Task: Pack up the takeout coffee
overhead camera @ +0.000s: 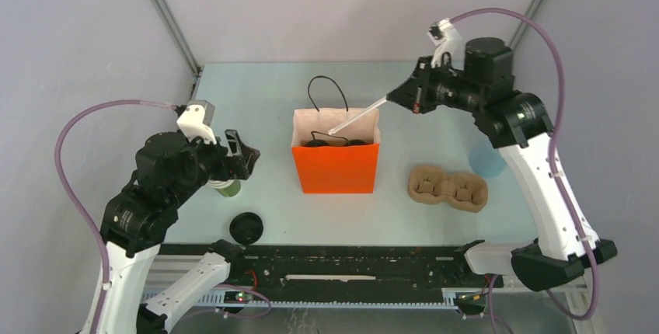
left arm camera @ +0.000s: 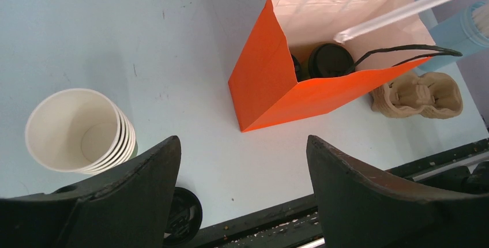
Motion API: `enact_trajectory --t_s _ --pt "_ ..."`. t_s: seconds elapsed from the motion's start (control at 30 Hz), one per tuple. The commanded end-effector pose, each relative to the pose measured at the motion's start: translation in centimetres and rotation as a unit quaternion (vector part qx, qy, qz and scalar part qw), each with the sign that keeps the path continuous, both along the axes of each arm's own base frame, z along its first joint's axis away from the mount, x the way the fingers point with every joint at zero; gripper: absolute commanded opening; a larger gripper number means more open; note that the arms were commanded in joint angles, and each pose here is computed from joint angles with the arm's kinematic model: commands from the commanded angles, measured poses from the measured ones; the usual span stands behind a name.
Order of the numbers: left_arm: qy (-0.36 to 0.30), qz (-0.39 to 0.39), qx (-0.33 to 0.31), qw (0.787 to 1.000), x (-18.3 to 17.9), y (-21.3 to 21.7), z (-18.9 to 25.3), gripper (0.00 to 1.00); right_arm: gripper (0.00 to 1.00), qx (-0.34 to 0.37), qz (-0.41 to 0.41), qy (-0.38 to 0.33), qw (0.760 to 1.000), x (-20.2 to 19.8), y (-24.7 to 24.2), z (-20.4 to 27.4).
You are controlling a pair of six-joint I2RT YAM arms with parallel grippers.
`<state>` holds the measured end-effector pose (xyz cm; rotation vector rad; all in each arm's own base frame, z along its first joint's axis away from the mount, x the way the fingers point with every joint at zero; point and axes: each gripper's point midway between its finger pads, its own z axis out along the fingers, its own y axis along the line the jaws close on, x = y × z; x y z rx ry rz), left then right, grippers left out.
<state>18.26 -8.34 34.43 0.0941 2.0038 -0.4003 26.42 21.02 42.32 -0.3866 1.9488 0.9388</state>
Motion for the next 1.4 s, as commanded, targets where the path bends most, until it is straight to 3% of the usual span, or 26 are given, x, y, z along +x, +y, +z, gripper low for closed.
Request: enact_trajectory --t_s 0.0,0.2,0.67,0.93,1.07,1.2,1.37 --pt "-0.013 0.0 -0.014 1.0 -0.4 0.0 1.6 0.85 0.0 -0.058 -0.054 -0.049 0.996 3.4 0.6 -0.3" --pt "-0.012 0.014 -0.035 0.999 0.1 -0.3 2.6 0.85 0.0 -0.14 -0.053 -0.064 0.987 4.3 2.6 -2.6" --pt "-0.001 0.051 -0.072 0.996 -0.2 0.3 3.1 0.84 0.03 -0.189 -0.045 -0.091 0.977 6.3 4.9 -4.0" --pt "-0.003 0.056 -0.061 0.997 -0.5 0.8 2.7 0.84 0.03 -0.199 -0.001 -0.093 0.976 4.7 7.1 -5.0" --pt "-0.004 0.049 -0.057 0.997 -0.4 0.6 2.5 0.84 0.18 -0.202 0.002 -0.101 0.974 5.0 8.7 -4.9" --pt "-0.009 0.042 -0.051 0.998 -0.3 0.5 2.8 0.84 0.48 -0.223 -0.022 -0.1 0.969 6.2 9.4 -4.4" --pt "-0.012 0.035 -0.04 0.999 -0.2 0.5 2.8 0.84 0.64 -0.213 -0.049 -0.099 0.971 5.7 7.9 -0.9"
